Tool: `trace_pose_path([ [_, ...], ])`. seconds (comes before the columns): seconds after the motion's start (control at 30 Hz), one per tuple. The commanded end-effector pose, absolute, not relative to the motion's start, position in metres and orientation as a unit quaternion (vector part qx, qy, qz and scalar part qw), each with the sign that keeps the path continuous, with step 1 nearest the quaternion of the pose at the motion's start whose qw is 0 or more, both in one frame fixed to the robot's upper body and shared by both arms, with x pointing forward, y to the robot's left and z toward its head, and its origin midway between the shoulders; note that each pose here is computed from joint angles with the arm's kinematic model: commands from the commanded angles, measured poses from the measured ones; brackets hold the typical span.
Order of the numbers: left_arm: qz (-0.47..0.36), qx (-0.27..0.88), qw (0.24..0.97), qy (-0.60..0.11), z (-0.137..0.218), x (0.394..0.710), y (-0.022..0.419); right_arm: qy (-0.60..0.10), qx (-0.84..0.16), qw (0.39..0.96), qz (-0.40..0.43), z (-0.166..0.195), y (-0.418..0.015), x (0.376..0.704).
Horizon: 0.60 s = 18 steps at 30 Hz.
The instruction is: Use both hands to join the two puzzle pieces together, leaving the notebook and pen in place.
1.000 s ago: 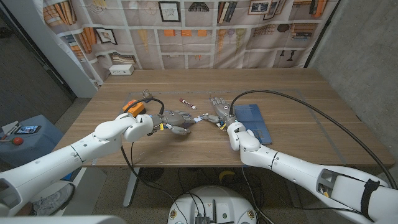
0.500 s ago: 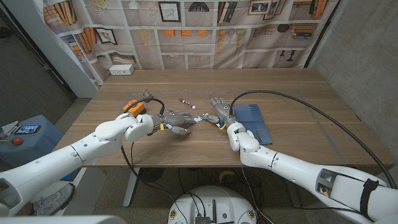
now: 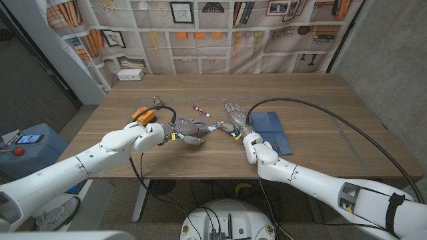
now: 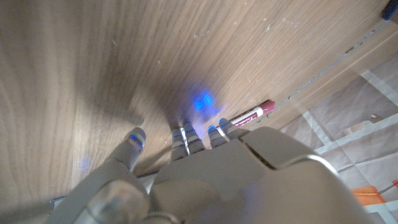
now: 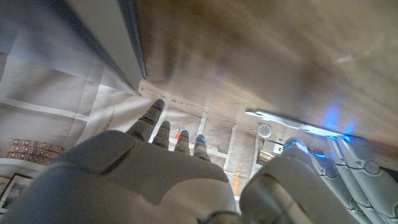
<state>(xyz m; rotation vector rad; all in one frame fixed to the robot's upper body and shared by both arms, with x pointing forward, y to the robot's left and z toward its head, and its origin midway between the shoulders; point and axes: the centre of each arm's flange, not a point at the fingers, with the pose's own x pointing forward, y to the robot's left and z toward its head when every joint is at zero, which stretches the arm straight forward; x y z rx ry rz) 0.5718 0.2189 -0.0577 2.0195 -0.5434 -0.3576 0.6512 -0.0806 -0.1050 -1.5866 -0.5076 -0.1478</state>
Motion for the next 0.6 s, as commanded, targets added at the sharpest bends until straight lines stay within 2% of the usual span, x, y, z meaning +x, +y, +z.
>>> trace_pose_path([
  [0.03,-0.14,0.829,0.487,-0.236,-0.0533,0.5698,0.2185,-0.224,-0.704,0.67,-0.069,-0.1087,-0.0815,0.652],
  [0.6,-0.131,0.82,0.495,-0.255,-0.0497,0.5678,0.22,-0.217,-0.722,0.652,-0.073,-0.1057,-0.0808,0.6509],
])
